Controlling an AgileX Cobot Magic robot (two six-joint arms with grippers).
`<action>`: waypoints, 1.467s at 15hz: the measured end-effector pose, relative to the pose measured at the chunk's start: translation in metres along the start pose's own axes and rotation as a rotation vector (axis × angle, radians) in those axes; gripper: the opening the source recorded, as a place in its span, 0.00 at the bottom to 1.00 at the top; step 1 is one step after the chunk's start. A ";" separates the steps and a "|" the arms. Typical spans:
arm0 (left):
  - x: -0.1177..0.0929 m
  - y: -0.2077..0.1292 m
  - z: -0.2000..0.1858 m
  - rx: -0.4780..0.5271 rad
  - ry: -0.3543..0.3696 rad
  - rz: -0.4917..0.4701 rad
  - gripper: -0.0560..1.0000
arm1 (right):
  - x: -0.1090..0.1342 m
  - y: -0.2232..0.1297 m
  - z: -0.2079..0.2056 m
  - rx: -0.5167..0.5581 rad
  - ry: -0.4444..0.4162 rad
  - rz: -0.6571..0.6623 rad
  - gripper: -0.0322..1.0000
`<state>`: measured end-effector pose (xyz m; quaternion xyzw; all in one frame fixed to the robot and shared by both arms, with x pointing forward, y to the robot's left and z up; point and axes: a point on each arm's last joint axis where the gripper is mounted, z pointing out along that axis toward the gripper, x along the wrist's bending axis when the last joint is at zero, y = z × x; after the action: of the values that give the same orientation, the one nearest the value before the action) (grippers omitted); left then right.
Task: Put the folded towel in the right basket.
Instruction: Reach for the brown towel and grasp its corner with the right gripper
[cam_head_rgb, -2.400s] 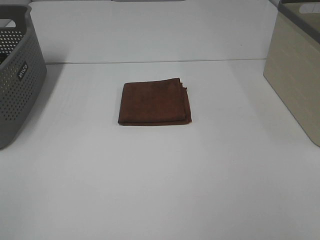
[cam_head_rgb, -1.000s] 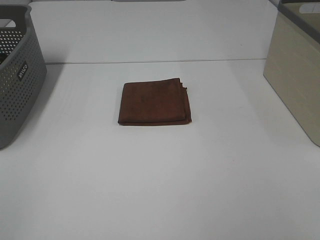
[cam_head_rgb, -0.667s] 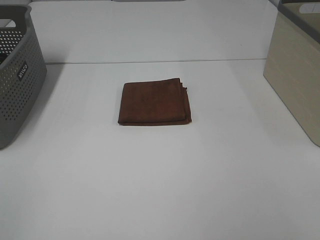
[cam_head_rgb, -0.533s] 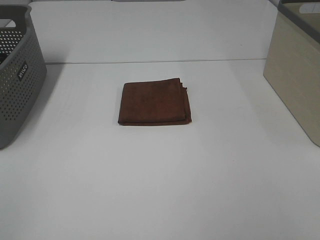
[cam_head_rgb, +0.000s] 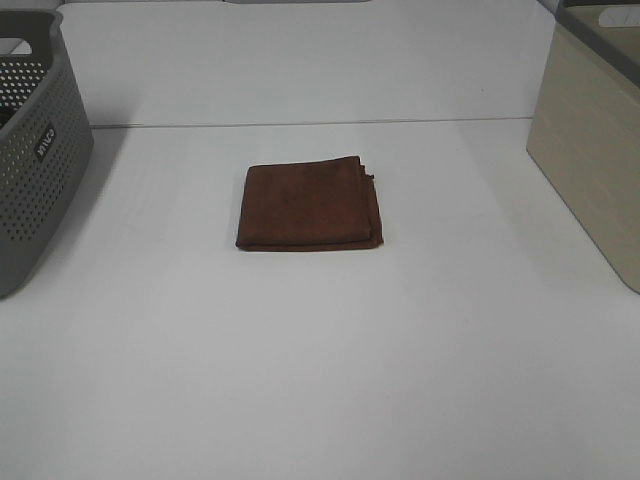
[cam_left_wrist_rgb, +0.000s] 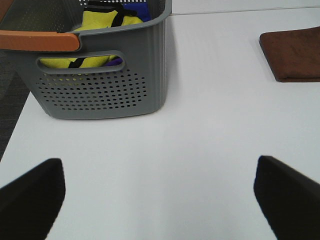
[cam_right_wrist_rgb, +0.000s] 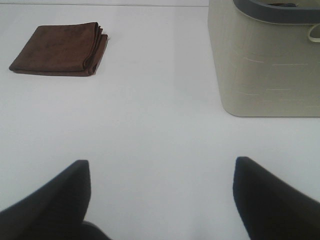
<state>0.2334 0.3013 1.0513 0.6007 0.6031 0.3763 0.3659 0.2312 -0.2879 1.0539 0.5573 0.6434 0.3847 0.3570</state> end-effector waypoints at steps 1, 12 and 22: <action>0.000 0.000 0.000 0.000 0.000 0.000 0.98 | 0.000 0.000 0.000 0.000 0.000 0.000 0.75; 0.000 0.000 0.000 0.000 0.000 0.000 0.98 | 0.000 0.000 0.000 0.000 0.000 0.000 0.75; 0.000 0.000 0.000 0.000 0.000 0.000 0.98 | 0.000 0.001 0.000 -0.012 -0.002 0.000 0.75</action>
<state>0.2334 0.3013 1.0513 0.6007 0.6031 0.3763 0.3659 0.2315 -0.2880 1.0551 0.5555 0.6408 0.3880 0.3609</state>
